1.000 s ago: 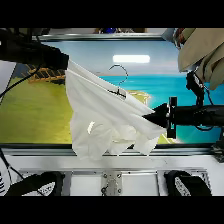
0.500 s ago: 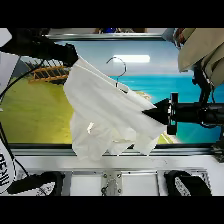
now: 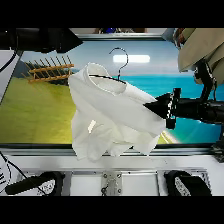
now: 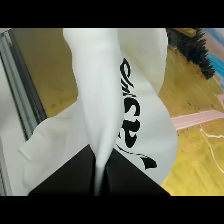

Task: Fold the clothes and pants, and hang the long-sleeved shirts on hangers.

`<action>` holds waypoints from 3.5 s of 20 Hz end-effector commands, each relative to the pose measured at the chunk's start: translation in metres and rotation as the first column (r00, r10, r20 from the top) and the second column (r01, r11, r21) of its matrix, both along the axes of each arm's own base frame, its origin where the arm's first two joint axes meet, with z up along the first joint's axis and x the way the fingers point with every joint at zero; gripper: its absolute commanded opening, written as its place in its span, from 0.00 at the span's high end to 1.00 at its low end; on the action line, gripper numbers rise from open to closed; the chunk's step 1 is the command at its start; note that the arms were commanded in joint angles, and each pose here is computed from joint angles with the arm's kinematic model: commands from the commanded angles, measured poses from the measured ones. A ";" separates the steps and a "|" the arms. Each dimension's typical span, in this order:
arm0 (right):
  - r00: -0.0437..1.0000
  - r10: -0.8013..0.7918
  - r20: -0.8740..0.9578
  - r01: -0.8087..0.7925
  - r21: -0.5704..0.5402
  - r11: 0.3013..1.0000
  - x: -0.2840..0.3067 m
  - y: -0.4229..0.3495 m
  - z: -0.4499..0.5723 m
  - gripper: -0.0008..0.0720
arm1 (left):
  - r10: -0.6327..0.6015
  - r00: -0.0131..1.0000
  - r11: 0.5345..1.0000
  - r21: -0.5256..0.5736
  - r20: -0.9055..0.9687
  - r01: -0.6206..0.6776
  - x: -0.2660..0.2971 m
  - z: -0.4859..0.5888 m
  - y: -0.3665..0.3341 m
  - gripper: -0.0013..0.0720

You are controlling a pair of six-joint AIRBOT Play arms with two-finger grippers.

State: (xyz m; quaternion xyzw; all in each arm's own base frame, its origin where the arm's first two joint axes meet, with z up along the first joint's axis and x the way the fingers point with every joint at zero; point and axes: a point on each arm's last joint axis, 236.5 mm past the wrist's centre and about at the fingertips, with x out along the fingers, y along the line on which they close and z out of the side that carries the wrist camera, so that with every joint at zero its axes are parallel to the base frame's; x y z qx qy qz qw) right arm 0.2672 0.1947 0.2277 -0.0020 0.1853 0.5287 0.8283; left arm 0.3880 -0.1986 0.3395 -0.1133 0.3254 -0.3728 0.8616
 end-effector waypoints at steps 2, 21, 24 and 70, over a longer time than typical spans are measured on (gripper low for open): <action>1.000 -0.022 0.010 0.022 0.003 1.000 0.005 -0.003 0.002 0.97 | -0.080 0.997 0.980 -0.180 0.004 0.080 -0.005 0.027 -0.019 0.04; -0.089 -0.964 0.251 0.986 0.161 -0.049 0.013 -0.388 0.164 0.97 | -0.026 0.995 0.983 -0.177 0.092 0.042 -0.017 0.038 -0.004 0.96; -0.248 -0.924 0.292 0.960 0.201 -0.194 -0.019 -0.412 0.183 0.97 | -0.028 0.999 0.984 -0.176 0.040 0.035 -0.012 0.019 -0.005 0.96; -0.599 -0.754 0.270 0.790 0.355 -0.500 -0.034 -0.628 0.236 0.97 | -0.183 0.965 0.982 -0.087 -0.187 0.169 -0.058 -0.034 -0.009 0.96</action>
